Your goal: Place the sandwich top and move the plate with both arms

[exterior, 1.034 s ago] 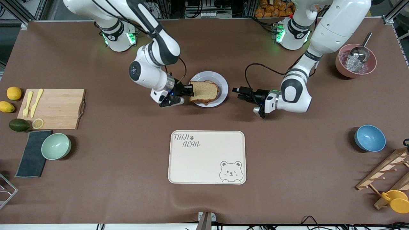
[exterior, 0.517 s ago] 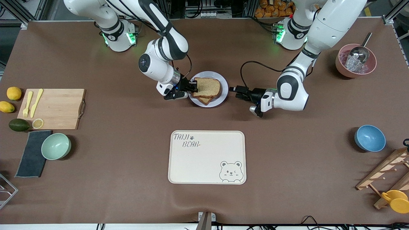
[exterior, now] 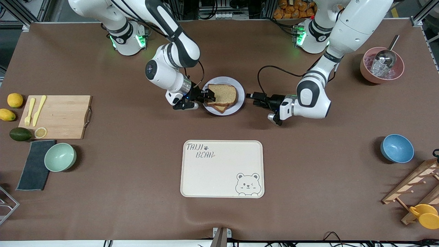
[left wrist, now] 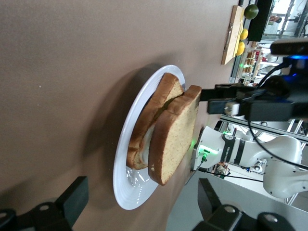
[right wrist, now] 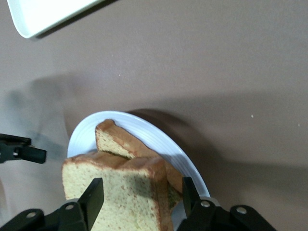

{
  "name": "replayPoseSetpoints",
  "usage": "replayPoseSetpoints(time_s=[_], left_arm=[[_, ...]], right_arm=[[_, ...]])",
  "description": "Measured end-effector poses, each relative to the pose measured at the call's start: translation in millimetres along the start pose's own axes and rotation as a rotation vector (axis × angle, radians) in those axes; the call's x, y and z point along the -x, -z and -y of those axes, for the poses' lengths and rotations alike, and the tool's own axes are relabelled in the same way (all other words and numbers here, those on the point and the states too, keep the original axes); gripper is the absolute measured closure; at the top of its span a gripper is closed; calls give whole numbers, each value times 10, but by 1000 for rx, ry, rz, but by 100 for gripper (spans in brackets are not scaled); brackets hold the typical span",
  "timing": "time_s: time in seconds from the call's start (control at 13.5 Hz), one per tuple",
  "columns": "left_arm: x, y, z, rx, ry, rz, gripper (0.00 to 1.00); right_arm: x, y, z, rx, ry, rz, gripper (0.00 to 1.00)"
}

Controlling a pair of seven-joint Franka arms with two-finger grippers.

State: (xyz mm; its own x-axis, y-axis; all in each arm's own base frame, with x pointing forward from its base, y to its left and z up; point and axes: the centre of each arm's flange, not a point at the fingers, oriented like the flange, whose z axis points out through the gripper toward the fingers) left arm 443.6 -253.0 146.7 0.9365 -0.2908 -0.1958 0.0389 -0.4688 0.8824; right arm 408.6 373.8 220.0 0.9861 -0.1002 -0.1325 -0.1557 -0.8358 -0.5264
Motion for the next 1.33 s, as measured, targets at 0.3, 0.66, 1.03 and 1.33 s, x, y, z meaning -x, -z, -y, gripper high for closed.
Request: replayPoseSetpoints(time_s=[0.3,0.66,1.03,1.33], left_arm=[[19,-70,31,-19,4,2,0],[48,-238,51,-24,25,-5,0],[96,-426,59,-12,55,-10,0],[123,-475,160,-17,60,-14,0]], right_arm=[[-334,292,-77,-33,-18,40,26],[-1033,1002,-429,29,18,47,25],[-1511,1716,-688,53,-3,90,22],[-1776,2210,-907,88,-14,48,18]])
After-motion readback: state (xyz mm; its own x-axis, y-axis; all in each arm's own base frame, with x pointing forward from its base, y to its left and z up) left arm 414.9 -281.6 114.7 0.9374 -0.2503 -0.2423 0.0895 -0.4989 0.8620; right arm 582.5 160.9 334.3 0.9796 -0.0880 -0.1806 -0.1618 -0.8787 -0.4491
